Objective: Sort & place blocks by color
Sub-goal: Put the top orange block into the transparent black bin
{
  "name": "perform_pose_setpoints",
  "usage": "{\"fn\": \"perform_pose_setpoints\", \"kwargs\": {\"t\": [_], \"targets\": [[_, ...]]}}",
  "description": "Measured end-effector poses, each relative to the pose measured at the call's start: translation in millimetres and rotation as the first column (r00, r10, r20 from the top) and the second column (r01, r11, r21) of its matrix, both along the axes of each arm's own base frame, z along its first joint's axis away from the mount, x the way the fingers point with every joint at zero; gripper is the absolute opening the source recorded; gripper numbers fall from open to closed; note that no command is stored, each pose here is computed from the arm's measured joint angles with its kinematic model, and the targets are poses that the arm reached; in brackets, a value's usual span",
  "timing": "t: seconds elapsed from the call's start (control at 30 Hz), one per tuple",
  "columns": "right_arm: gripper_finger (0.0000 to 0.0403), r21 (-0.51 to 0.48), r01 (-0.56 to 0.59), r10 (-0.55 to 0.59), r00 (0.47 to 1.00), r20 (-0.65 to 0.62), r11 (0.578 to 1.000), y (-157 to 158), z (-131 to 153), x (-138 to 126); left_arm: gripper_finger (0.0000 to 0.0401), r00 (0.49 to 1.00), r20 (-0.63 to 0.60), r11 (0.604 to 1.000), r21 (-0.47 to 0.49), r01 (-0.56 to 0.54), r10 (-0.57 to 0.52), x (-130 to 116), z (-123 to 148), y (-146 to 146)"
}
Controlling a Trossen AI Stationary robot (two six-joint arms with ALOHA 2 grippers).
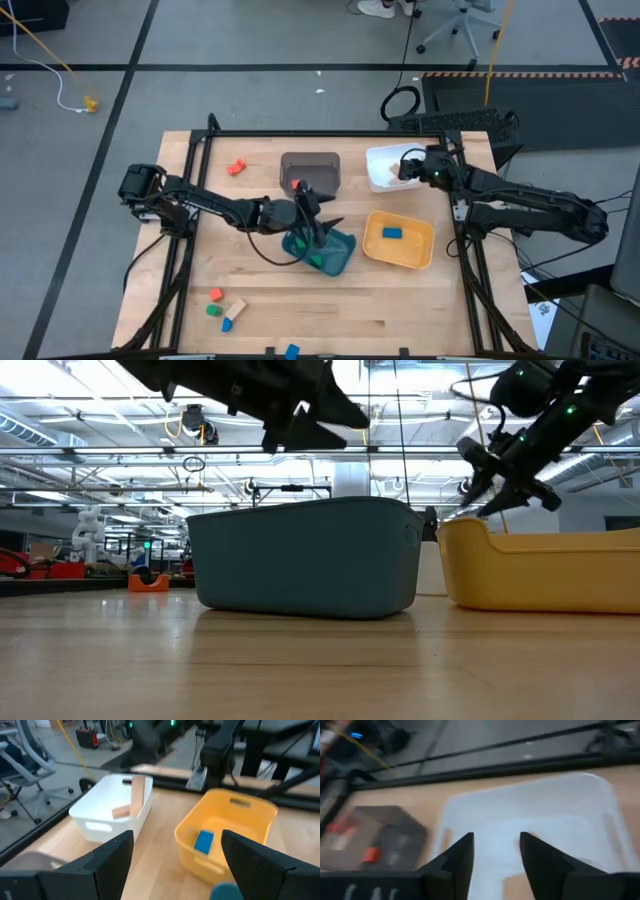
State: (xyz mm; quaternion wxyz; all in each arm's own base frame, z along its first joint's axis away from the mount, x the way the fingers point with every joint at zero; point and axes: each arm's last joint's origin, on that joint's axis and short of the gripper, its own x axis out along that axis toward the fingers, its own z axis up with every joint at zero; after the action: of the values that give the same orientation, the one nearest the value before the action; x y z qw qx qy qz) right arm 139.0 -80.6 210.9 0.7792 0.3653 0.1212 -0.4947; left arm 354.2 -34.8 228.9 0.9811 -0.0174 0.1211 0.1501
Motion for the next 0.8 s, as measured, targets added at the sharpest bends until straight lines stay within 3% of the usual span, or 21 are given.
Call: {"fn": "perform_pose_setpoints", "kwargs": {"t": [0.13,0.27,0.4,0.57,0.73,0.8], "targets": [[0.0183,-0.082,-0.053,0.065,0.987,0.144,0.995,-1.7,16.4,3.6,0.0298,0.996,-0.086,1.0,0.02,-0.02,0.022,-2.6,-7.7,1.3],[0.02,-0.172,-0.147,0.192,0.939,0.284,0.974,-0.4,34.4,6.7,0.0298,0.983,-0.171,0.997,0.05,-0.063,0.07,-6.6,-15.1,3.0],[0.0203,-0.156,-0.282,0.321,0.876,0.36,0.947,4.0,38.7,11.0,0.0299,0.951,-0.265,0.985,0.111,-0.133,0.158,-15.1,-19.5,6.3],[0.0203,-0.14,-0.366,0.391,0.845,0.366,0.92,11.6,37.4,16.3,0.0298,0.903,-0.375,0.977,0.042,-0.21,0.21,-35.9,-16.4,9.2],[0.0203,-0.202,-0.372,0.423,0.805,0.416,0.906,14.3,45.6,19.3,0.0298,0.873,-0.42,0.956,-0.042,-0.29,0.247,-62.0,1.9,11.4],[0.0203,-0.229,-0.373,0.438,0.79,0.429,0.899,15.4,48.7,20.2,0.0298,0.842,-0.474,0.95,-0.034,-0.309,0.257,-77.2,7.1,13.4]]}}
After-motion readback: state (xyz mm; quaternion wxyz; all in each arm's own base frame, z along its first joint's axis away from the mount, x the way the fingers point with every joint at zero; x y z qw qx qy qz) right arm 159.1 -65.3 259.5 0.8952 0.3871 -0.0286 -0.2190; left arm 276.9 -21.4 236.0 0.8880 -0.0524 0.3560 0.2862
